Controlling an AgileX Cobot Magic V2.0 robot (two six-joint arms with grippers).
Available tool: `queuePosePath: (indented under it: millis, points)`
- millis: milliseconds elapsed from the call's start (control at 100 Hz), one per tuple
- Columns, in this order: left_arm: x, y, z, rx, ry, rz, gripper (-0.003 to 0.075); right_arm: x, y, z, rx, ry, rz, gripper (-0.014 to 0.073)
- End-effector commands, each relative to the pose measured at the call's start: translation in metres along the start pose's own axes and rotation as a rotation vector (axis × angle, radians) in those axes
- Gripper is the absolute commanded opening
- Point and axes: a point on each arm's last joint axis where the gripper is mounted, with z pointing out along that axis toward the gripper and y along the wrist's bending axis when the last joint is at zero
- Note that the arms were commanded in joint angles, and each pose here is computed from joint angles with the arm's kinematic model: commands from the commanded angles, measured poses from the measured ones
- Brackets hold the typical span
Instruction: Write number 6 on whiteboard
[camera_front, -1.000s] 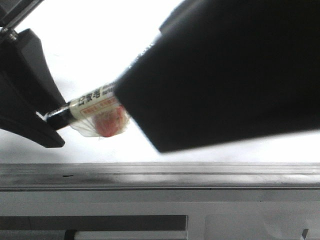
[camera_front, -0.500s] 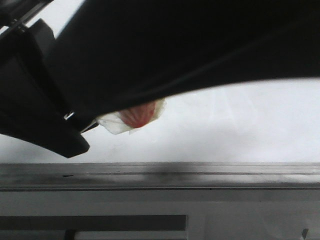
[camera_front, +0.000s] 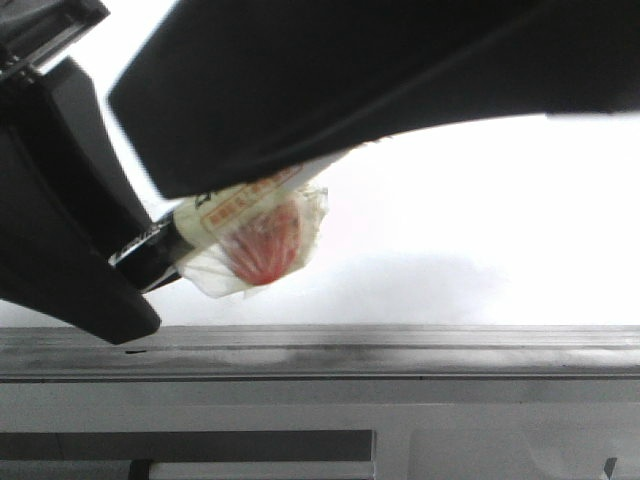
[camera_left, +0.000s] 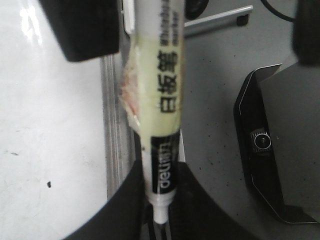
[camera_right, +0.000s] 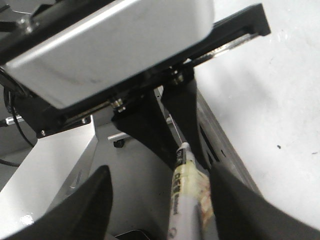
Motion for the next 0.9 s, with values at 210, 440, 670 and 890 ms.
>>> queuePosePath:
  millis: [210,440,670,890]
  points:
    - [-0.011,0.006,-0.01,-0.055,-0.066,-0.013,-0.0019,-0.011,0.002,-0.001,-0.024,-0.032,0.023,0.0066]
    - [-0.012,0.006,-0.01,-0.05,-0.08,-0.03,-0.0019,0.0,0.005,0.014,-0.104,0.061,0.043,-0.0064]
    - [-0.013,0.005,-0.01,-0.046,-0.089,-0.041,-0.0019,0.002,0.008,0.015,-0.143,0.084,0.046,-0.0064]
    - [-0.013,0.005,-0.01,-0.047,-0.09,-0.041,-0.0019,0.003,0.01,0.015,-0.168,0.095,0.046,0.0176]
